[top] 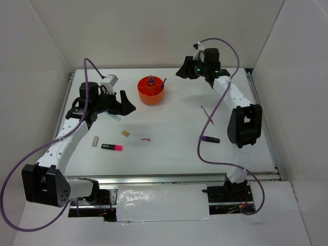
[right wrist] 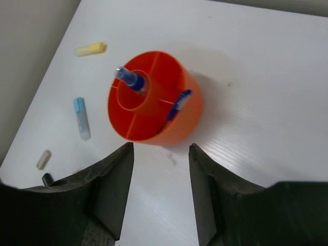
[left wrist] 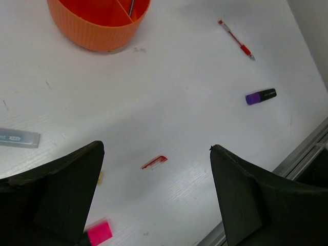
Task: Sort the stationery into containers
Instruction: Place the pen in the storage box, then pick up the pen cap from the center of the board.
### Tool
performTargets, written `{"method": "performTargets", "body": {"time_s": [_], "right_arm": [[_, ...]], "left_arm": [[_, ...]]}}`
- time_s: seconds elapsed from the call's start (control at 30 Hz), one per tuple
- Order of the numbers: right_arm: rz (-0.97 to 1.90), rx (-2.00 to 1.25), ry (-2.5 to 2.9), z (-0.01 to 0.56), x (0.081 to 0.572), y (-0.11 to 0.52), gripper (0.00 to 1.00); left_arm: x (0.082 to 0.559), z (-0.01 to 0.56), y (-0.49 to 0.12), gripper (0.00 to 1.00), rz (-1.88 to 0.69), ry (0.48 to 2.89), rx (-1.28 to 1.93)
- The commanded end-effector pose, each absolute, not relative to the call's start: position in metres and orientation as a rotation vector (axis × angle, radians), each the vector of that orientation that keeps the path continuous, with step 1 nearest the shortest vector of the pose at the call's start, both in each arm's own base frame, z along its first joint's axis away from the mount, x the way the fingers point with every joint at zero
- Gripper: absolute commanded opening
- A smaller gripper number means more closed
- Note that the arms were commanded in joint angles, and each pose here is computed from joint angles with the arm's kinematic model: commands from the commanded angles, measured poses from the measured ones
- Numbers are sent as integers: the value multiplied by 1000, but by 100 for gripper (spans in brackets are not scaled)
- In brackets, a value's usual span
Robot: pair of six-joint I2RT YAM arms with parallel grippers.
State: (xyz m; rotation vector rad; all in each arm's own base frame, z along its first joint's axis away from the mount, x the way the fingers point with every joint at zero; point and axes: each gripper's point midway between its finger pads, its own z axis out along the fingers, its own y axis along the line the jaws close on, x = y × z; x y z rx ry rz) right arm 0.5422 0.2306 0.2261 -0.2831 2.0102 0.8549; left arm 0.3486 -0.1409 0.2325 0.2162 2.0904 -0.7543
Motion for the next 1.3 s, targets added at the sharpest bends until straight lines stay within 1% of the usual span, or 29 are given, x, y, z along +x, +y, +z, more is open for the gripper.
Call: {"method": "performTargets", "body": {"time_s": [0.0,0.03,0.07,0.1,0.13,0.17,0.2,0.23,0.3,0.33,0.4,0.47,0.6,0.77,0.83,0.87,0.97,1.17,1.27], "right_arm": [[763,-274,2027,262,514,163,53],[757,-268,2053,257,503,153,52],[748,-262,2070,257,494,137,51],[737,-247,2090,253,488,128,50],[748,-244,2125,239,477,122,49],[752,-227,2137,235,471,114,49],[757,-227,2124,242,461,111,49],[793,-228,2151,231,448,114,49],[800,-203,2140,234,436,102,48],[816,-195,2160,226,427,102,48],[835,-215,2155,229,414,105,48],[847,-221,2178,219,404,108,47],[868,-236,2185,215,387,111,46],[888,-243,2187,215,379,114,46],[890,-242,2190,214,379,113,45],[891,-243,2192,213,379,113,45],[899,-241,2194,213,378,112,45],[910,-241,2199,211,378,112,44],[909,-243,2201,210,378,112,44]], "left_arm": [[338,239,-158,96,-743,2031,467],[336,231,-166,95,-747,2051,547],[321,206,-178,93,-747,2085,761],[317,200,-184,89,-741,2084,853],[315,189,-186,81,-719,2108,911],[310,176,-193,78,-690,2118,1015],[306,152,-194,72,-677,2200,1077],[304,139,-192,70,-631,2238,1131],[297,111,-193,67,-599,2282,1275],[297,103,-191,67,-572,2296,1308],[298,87,-193,66,-547,2307,1390],[295,81,-196,65,-549,2295,1461],[296,66,-204,60,-495,2278,1557],[297,47,-204,55,-439,2265,1620],[298,43,-203,50,-425,2250,1637],[297,40,-203,47,-426,2247,1642],[299,36,-202,40,-413,2213,1663],[299,34,-197,35,-442,2180,1683],[299,32,-196,36,-454,2178,1688]]}}
